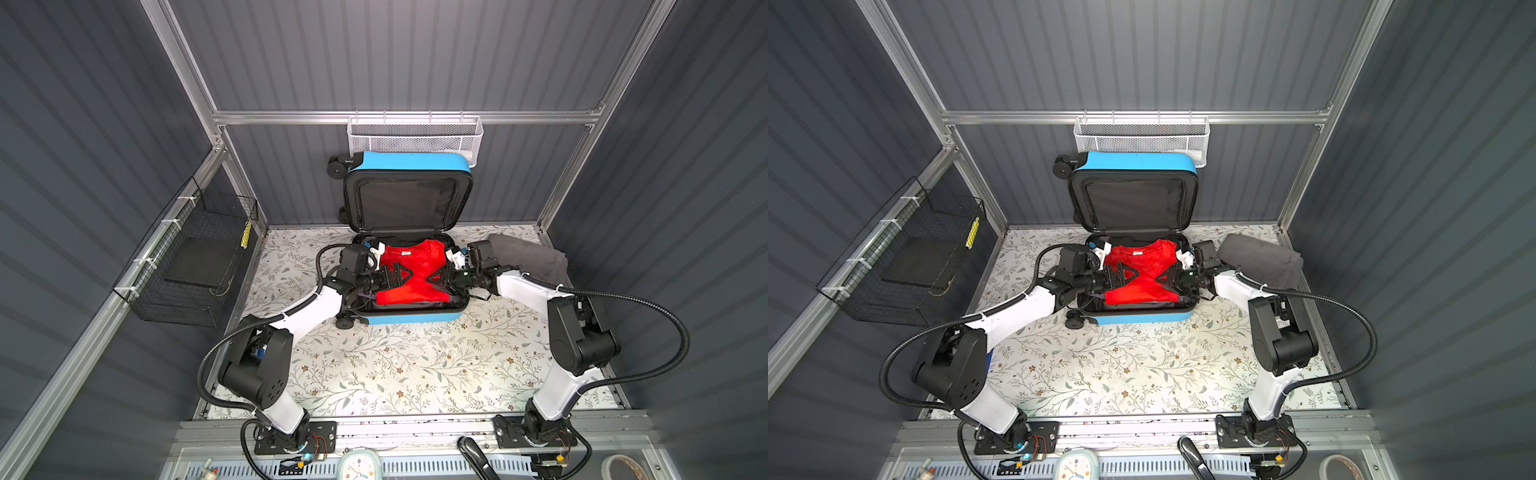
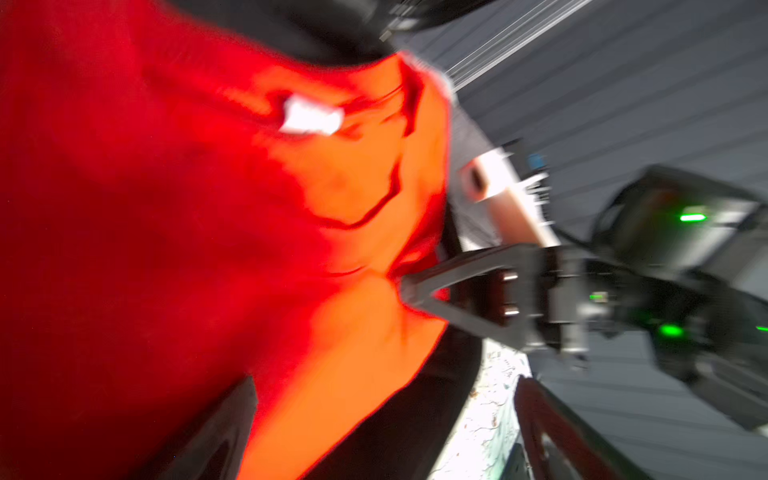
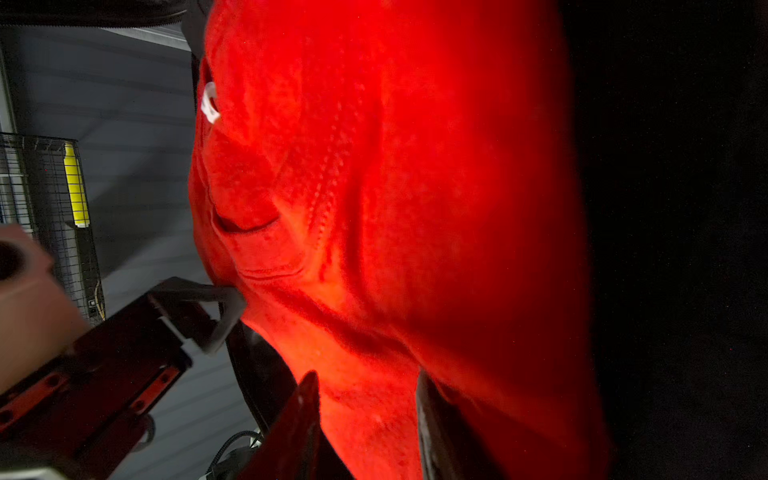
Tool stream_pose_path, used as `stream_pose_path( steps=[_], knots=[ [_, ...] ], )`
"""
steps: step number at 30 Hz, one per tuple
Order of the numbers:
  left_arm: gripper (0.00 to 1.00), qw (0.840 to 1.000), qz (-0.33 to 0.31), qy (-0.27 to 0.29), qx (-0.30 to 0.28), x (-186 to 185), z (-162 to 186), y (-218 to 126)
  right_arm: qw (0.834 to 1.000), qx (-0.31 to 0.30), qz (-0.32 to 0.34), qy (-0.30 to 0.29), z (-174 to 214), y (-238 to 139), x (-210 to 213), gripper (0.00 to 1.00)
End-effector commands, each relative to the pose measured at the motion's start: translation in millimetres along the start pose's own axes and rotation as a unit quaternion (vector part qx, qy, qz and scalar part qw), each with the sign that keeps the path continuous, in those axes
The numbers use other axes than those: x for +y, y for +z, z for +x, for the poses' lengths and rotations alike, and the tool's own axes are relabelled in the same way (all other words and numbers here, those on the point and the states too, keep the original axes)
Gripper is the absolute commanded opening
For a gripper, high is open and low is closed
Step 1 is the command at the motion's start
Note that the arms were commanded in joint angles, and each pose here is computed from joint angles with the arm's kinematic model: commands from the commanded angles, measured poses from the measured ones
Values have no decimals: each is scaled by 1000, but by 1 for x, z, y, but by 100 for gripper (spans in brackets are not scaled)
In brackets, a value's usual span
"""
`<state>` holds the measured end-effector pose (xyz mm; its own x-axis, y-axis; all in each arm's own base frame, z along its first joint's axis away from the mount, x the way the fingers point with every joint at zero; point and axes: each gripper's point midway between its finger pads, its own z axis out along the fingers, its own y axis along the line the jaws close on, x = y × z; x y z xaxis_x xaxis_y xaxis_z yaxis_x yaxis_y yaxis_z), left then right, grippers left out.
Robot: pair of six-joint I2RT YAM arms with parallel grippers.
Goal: Pack the luggage
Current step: 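Press the red T-shirt flat in the suitcase and open both grippers, then move the right gripper to the grey towel and grasp its edge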
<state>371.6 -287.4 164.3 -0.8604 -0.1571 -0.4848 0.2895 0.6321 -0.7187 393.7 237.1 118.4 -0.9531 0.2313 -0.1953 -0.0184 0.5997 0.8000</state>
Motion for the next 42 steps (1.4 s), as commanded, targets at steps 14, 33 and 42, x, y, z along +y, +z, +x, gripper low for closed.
stream_pose_path(
  steps=[14, 33, 42],
  knots=[
    [100, 998, -15, 63, -16, -8, -44, -6, 999, -41, -12, -14, -32, -40, 29, 41],
    [100, 998, 43, 40, 17, -16, -19, 15, 996, -69, -38, 31, -100, 3, 21, 40],
    [100, 997, 44, 59, 13, -27, -29, 10, 994, -98, -44, -5, -81, -69, 46, 45]
  ],
)
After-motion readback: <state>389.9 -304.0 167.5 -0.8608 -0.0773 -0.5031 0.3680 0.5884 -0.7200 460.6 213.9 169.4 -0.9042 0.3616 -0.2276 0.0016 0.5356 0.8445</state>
